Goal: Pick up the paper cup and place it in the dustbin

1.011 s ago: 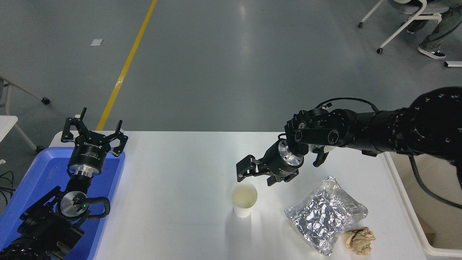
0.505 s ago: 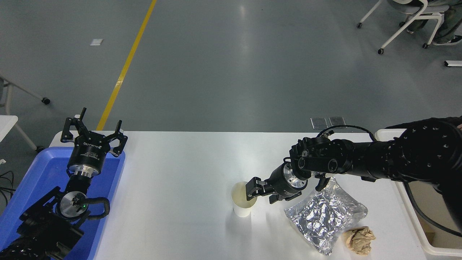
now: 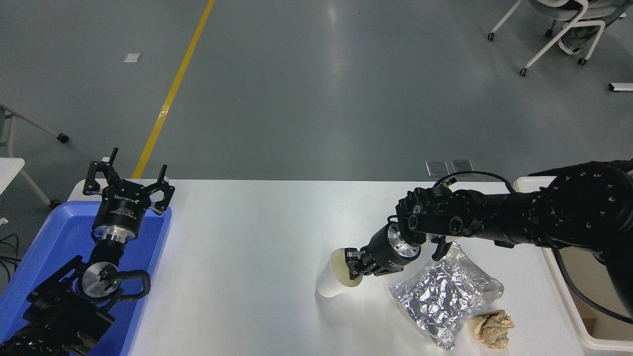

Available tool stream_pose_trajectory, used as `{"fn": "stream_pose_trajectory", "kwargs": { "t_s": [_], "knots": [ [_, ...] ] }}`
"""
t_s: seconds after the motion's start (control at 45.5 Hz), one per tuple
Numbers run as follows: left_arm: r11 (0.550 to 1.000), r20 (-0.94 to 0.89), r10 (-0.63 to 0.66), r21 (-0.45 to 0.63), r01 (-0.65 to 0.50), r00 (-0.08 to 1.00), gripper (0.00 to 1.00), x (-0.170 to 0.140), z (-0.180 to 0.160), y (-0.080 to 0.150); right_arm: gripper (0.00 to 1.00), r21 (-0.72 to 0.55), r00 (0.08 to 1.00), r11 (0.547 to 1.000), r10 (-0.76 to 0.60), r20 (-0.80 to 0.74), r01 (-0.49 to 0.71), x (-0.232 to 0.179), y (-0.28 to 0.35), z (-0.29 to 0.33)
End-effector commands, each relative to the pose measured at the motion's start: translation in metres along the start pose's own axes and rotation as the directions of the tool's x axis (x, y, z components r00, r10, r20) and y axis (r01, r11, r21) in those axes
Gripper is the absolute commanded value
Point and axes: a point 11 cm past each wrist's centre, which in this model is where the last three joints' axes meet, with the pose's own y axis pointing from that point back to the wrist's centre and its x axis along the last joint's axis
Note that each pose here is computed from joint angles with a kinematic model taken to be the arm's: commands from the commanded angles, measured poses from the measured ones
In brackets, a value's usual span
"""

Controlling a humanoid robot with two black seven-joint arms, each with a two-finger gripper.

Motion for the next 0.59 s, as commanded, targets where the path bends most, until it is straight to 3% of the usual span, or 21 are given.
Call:
{"fn": "stream_pose_trajectory", "kwargs": {
  "t_s": [0.0, 0.176, 0.352, 0.571],
  "knots": [
    [1.000, -0.001, 0.000, 0.000, 0.000, 1.000, 1.00, 0.000, 0.000, 0.000, 0.00, -0.015, 0.996, 0.999, -0.052, -0.077, 0.051, 0.013, 0.037, -0.030],
    [1.000, -0.002, 0.002, -0.001, -0.002, 1.000, 1.00, 0.000, 0.000, 0.000, 0.00, -0.073, 0.984, 0.994, -0.088, -0.156, 0.077, 0.016, 0.129, -0.052],
    [1.000, -0.001, 0.001, 0.001, -0.001, 1.000, 1.00, 0.001, -0.001, 0.001, 0.00, -0.055, 0.980, 0.994, 0.079, -0.182, -0.091, 0.015, 0.249, -0.070],
    [1.000, -0.001, 0.001, 0.001, -0.001, 1.000, 1.00, 0.001, -0.001, 0.001, 0.00, -0.109, 0.939, 0.948, 0.273, -0.211, -0.300, 0.013, 0.342, -0.083]
  ]
}}
